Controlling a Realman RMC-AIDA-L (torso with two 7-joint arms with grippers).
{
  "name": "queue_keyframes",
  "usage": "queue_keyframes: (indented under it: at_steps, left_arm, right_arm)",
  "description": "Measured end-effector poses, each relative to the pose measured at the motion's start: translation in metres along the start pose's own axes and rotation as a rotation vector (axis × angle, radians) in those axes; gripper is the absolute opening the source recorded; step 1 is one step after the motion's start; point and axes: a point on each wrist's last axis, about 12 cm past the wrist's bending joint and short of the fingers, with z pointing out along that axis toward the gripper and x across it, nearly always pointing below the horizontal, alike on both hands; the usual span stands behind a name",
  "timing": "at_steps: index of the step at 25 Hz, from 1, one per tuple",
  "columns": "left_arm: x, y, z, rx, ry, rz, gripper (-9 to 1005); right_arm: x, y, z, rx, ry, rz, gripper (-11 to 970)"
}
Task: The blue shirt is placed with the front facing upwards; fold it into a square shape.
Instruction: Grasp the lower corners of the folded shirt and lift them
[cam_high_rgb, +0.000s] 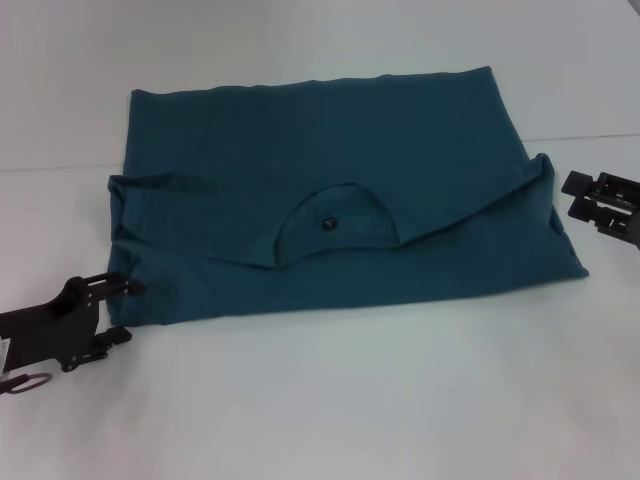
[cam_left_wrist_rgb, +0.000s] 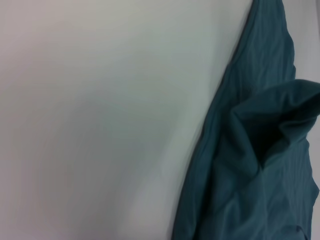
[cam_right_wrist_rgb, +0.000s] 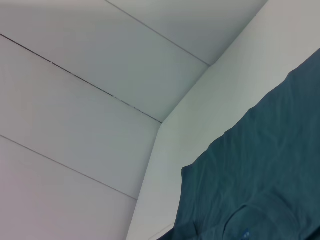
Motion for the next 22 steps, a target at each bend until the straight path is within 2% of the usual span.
queue_keyframes:
  at_steps: [9, 15, 22]
  left_arm:
    - [-0.0001, -0.0038, -0.003, 0.02, 0.025, -0.009, 720]
    - [-0.005, 0.0021, -0.0038, -0.028, -0.013, -0.01, 721]
    - [-0.0074, 0.0005, -0.001, -0.037, -0.033, -0.006, 721]
  right_arm:
    - [-0.0007, 0.0005, 0.0008, -0.002, -0.002, -0.001, 624]
    - [-0.001, 0.0005, 0.0004, -0.001, -0.002, 0.001, 625]
    - [-0.0007, 0.0006, 0.001, -0.002, -0.002, 0.003, 625]
